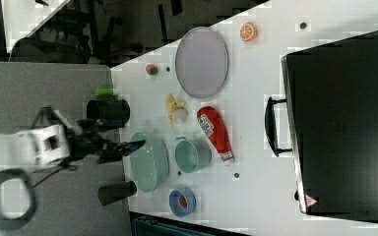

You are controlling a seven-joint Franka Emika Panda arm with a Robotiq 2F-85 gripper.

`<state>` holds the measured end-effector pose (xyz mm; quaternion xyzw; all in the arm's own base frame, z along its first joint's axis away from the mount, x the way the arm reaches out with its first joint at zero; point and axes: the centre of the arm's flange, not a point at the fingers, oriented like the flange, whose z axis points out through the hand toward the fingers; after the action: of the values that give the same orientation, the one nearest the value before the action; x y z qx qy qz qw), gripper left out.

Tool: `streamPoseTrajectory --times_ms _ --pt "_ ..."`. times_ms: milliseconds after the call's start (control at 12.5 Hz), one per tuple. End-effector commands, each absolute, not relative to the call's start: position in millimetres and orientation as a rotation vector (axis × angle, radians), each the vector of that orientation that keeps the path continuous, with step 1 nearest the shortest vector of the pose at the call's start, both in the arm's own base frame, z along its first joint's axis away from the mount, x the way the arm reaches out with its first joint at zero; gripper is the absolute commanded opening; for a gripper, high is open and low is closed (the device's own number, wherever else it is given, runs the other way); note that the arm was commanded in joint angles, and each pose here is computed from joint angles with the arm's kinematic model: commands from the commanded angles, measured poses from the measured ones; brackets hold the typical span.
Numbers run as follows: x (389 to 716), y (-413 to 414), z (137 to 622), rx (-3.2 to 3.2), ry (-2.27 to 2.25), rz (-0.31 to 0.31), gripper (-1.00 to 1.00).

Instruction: Pick Ketchup from the table and place it in strainer.

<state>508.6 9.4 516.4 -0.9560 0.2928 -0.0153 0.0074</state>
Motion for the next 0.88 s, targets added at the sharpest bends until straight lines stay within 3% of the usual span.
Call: streamPoseTrajectory --times_ms 80,560,880 --pt "511.4 20.5 433.9 -3.112 0.433 0.083 1.00" --pt "507.7 33.9 325.5 -3.105 -0.293 0.005 1.00" --pt "500.7 37.1 256.0 -3.075 -0.382 0.010 1.00"
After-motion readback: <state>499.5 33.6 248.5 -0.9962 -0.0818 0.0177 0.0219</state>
